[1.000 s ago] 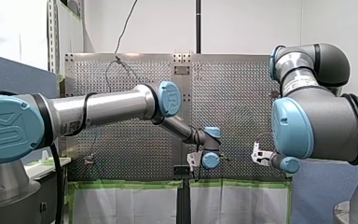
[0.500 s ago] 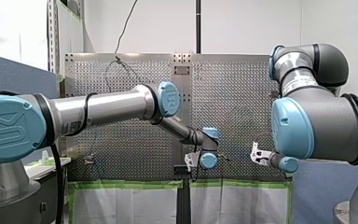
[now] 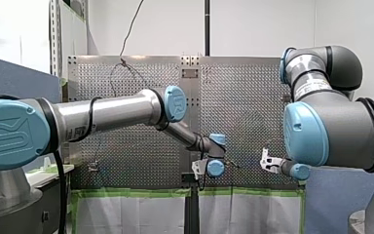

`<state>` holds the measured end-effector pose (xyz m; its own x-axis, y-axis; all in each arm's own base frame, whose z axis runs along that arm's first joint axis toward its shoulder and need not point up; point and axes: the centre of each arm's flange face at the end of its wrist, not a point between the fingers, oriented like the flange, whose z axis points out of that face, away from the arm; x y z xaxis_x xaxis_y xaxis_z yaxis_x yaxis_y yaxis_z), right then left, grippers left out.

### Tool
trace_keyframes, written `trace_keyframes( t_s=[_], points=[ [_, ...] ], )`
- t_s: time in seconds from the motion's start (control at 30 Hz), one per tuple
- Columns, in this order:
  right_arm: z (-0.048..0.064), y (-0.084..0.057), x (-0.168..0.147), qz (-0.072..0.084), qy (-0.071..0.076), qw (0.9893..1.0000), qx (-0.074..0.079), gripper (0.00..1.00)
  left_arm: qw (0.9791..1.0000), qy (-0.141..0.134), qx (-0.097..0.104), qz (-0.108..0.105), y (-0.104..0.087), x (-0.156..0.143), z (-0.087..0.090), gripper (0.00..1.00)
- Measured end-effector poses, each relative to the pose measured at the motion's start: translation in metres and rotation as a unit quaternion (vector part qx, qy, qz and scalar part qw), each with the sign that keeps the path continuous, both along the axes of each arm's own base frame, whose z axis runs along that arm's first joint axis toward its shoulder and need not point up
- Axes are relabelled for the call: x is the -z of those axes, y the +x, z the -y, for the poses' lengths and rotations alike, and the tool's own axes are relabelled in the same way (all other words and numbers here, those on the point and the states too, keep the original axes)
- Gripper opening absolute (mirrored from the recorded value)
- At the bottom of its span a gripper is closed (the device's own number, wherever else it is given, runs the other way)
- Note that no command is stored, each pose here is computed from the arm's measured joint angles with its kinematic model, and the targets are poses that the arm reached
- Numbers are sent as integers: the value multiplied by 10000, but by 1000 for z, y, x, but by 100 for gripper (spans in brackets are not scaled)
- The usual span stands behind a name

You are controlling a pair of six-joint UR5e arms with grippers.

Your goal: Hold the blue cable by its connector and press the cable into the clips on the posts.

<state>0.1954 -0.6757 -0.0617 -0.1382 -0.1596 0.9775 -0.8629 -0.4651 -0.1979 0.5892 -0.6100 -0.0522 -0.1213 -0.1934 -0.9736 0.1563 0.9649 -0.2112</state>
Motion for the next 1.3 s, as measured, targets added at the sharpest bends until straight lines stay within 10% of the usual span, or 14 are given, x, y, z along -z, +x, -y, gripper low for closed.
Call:
trace_keyframes(
  t_s=[0.03, 0.3, 0.8, 1.1, 1.3],
  points=[
    [0, 0, 0, -1, 8, 10000, -1, 0, 10000, -30, 60, -21, -2, 2, 1, 99],
    [-1, 0, 1, -2, 43, 10000, -3, 0, 9992, 85, 367, -159, -21, 8, 7, 99],
    [-4, 4, 2, -22, 120, 9999, -25, 0, 9978, 611, -31, 240, -35, -54, 0, 99],
    [-6, 7, 3, -48, 155, 9999, -49, 0, 9915, 1269, -284, 107, -49, -86, -19, 99],
    [-7, 8, 3, -57, 170, 9998, -56, 0, 9829, 1762, -528, -38, -60, -77, -37, 99]
  ],
)
